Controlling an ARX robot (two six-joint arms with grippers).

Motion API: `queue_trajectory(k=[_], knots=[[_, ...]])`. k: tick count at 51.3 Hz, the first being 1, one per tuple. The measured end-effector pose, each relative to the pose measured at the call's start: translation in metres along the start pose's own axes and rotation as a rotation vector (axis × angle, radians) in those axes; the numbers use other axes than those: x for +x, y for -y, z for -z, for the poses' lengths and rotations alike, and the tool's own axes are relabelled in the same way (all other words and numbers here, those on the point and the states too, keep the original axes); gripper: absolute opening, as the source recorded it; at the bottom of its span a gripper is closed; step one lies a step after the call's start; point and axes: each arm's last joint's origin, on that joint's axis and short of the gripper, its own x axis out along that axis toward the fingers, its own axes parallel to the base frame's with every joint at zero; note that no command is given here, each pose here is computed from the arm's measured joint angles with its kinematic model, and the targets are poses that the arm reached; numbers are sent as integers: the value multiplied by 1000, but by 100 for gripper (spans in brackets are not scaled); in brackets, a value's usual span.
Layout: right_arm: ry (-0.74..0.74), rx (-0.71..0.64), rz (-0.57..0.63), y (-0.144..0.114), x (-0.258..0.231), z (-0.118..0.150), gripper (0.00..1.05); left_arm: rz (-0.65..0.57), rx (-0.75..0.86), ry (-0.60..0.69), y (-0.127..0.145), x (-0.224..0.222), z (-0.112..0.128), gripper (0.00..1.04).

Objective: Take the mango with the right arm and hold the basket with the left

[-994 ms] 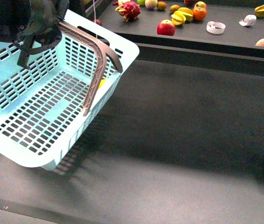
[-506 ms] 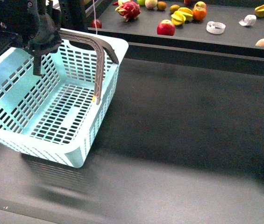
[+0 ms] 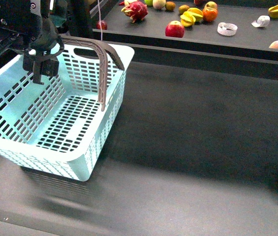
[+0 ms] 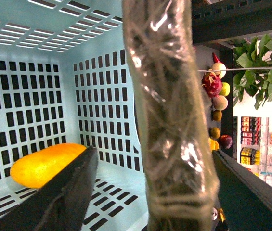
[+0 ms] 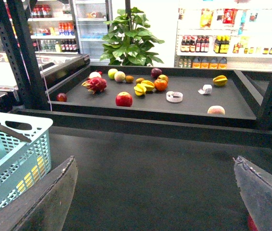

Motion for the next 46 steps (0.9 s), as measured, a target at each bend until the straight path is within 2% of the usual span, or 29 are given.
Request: queue_trajectory(k=[4,6,8,22,32,39,46], knots=[[0,0,0,0,0,0,97,29,27,5,2,-15,-10,94],[0,0,0,0,0,0,97,44,43,14,3,-22,-17,101],[0,0,0,0,0,0,97,61,63,29,3,-31,-27,98],[0,0,0,0,0,0,97,114,219,187,-14,-93,-87,99],[0,0,0,0,0,0,97,118,256,298,-41,-133,-125,99],[0,0,0,0,0,0,97,70,274,358,-63,-154,-139,99],[0,0,0,0,0,0,97,57,287,367,-65,-158,-141,99]])
